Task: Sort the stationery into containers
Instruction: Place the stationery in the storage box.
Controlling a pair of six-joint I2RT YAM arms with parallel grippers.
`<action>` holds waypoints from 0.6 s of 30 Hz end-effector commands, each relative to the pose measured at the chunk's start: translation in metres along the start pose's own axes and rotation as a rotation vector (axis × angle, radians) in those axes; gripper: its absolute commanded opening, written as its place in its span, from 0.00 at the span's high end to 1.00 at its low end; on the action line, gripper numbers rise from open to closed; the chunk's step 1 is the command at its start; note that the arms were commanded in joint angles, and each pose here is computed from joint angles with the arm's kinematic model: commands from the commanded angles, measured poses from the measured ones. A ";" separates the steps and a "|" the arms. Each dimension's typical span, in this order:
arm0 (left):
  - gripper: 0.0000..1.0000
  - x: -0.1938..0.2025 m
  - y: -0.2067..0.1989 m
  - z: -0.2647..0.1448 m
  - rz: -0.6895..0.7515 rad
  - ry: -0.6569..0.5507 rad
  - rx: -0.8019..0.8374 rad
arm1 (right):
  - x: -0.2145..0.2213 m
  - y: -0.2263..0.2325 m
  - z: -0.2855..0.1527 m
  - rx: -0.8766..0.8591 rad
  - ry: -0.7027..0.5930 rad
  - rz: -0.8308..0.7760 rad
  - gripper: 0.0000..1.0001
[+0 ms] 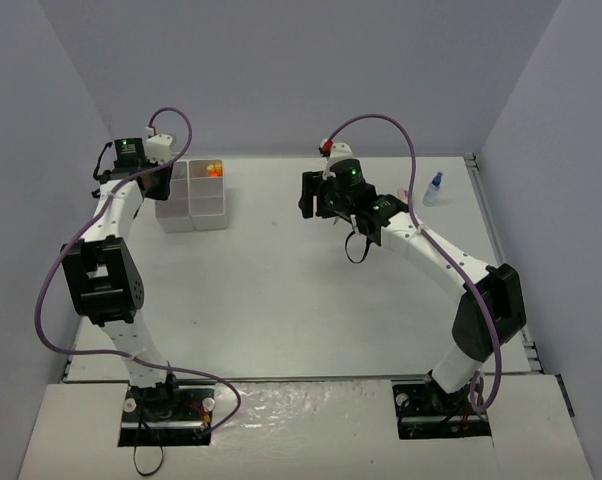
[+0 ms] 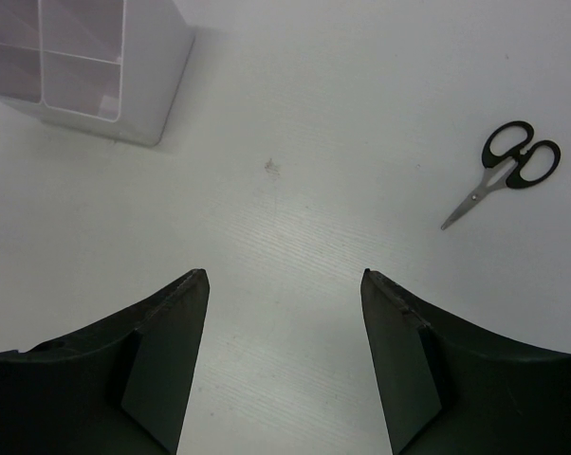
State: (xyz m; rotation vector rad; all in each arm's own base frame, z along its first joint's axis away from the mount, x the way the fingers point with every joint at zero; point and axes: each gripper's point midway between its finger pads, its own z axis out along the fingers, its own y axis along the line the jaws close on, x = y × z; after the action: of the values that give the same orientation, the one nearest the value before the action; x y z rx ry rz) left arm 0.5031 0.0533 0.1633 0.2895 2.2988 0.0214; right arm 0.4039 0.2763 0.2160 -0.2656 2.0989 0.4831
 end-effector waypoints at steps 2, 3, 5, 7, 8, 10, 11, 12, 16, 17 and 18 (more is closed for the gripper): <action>1.00 -0.052 0.007 -0.029 0.080 -0.190 0.005 | -0.031 -0.008 -0.019 0.014 -0.104 0.026 0.37; 1.00 -0.053 0.006 -0.029 0.085 -0.197 0.013 | -0.031 -0.010 -0.019 0.020 -0.105 0.027 0.37; 1.00 -0.054 0.008 -0.029 0.090 -0.199 0.015 | -0.032 -0.018 -0.018 0.050 -0.110 0.028 0.37; 1.00 -0.056 0.009 -0.029 0.094 -0.199 0.014 | -0.031 -0.021 -0.016 0.055 -0.105 0.029 0.37; 1.00 -0.056 0.010 -0.029 0.091 -0.197 0.012 | -0.031 -0.021 -0.015 0.055 -0.105 0.029 0.37; 1.00 -0.055 0.011 -0.030 0.078 -0.191 0.007 | -0.033 -0.023 -0.014 0.056 -0.105 0.031 0.37; 1.00 -0.054 0.012 -0.030 0.071 -0.188 0.006 | -0.033 -0.024 -0.013 0.058 -0.105 0.032 0.37; 1.00 -0.053 0.011 -0.030 0.070 -0.188 0.011 | -0.034 -0.024 -0.012 0.056 -0.105 0.033 0.37; 1.00 -0.054 0.009 -0.030 0.091 -0.187 0.025 | -0.045 -0.028 -0.011 0.060 -0.123 0.028 0.37; 1.00 -0.054 0.008 -0.030 0.103 -0.184 0.031 | -0.047 -0.028 -0.012 0.060 -0.127 0.023 0.37; 1.00 -0.054 0.008 -0.029 0.117 -0.178 0.042 | -0.050 -0.028 -0.014 0.060 -0.134 0.019 0.37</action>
State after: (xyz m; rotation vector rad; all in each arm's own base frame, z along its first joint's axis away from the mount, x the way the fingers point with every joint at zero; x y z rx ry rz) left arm 0.5076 0.0495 0.1654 0.3640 2.2512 -0.0313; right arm 0.4153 0.2481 0.2062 -0.1981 2.1243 0.4212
